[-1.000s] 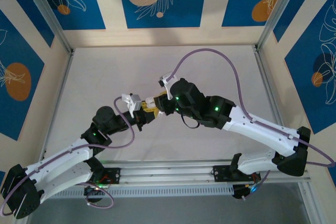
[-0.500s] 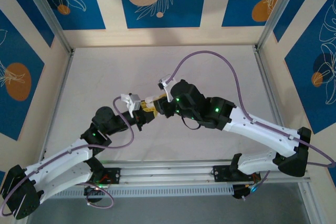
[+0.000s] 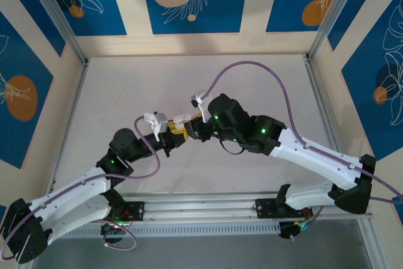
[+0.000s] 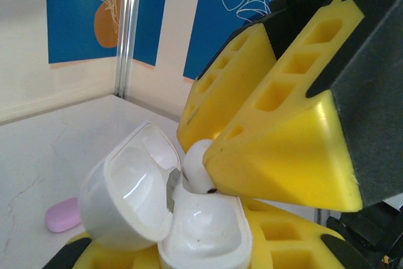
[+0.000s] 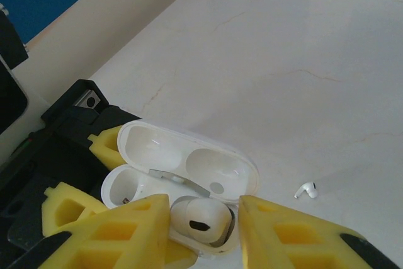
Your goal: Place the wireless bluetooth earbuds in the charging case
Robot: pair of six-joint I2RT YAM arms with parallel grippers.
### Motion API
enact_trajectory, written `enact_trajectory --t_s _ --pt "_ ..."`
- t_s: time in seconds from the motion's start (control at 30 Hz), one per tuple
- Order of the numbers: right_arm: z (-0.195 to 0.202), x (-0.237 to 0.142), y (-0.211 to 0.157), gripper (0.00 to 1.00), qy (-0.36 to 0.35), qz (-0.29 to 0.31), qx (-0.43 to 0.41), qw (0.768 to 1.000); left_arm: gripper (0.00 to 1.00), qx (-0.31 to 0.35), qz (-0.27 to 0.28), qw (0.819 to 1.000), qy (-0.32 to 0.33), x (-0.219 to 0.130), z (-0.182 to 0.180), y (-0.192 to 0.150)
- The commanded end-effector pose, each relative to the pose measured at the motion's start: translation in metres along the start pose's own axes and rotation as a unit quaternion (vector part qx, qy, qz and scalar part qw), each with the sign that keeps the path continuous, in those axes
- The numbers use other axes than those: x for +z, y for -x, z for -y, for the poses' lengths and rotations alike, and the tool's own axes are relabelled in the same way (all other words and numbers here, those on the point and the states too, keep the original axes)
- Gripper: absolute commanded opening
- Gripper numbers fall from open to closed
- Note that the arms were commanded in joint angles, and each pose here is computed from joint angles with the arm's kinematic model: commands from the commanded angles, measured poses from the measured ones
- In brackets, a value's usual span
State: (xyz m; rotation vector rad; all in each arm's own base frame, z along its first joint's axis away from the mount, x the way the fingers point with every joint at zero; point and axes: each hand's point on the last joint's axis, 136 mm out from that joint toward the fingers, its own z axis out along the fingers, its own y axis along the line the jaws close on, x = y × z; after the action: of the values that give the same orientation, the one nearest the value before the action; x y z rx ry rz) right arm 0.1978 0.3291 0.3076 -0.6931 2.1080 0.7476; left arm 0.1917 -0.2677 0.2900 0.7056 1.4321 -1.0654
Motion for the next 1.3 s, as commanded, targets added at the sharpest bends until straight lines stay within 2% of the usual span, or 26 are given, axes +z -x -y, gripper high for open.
enact_trajectory --t_s 0.0,0.27,0.33,0.5,0.8,0.93,1.1,1.27 --pt "-0.005 -0.007 -0.001 0.39 0.023 -0.002 0.015 1.000 0.13 0.012 0.026 0.999 -0.021 -0.002 0.011 0.013" --pt "-0.006 -0.023 0.017 0.58 0.059 0.032 0.070 0.995 0.13 0.028 0.019 0.999 -0.027 -0.001 0.012 0.008" --pt "-0.007 -0.028 0.020 0.60 0.072 0.042 0.085 0.993 0.13 0.030 0.017 0.999 -0.028 -0.001 0.013 0.007" --pt "-0.001 -0.033 0.022 0.59 0.080 0.045 0.108 0.990 0.13 0.031 0.016 0.999 -0.030 -0.002 0.013 0.007" --pt "0.020 -0.039 0.019 0.55 0.039 0.062 0.131 0.989 0.13 0.037 0.017 0.999 -0.024 -0.004 0.013 0.008" --pt "0.042 -0.043 0.014 0.52 0.004 0.073 0.164 0.984 0.13 0.040 0.019 0.999 -0.009 -0.007 0.009 0.010" --pt "0.096 -0.039 -0.018 0.50 -0.077 0.045 0.270 0.959 0.13 0.041 0.026 0.999 0.019 -0.013 0.002 0.014" --pt "0.137 -0.019 -0.073 0.50 -0.123 -0.043 0.390 0.911 0.13 0.059 0.034 0.997 0.037 -0.022 0.000 0.020"
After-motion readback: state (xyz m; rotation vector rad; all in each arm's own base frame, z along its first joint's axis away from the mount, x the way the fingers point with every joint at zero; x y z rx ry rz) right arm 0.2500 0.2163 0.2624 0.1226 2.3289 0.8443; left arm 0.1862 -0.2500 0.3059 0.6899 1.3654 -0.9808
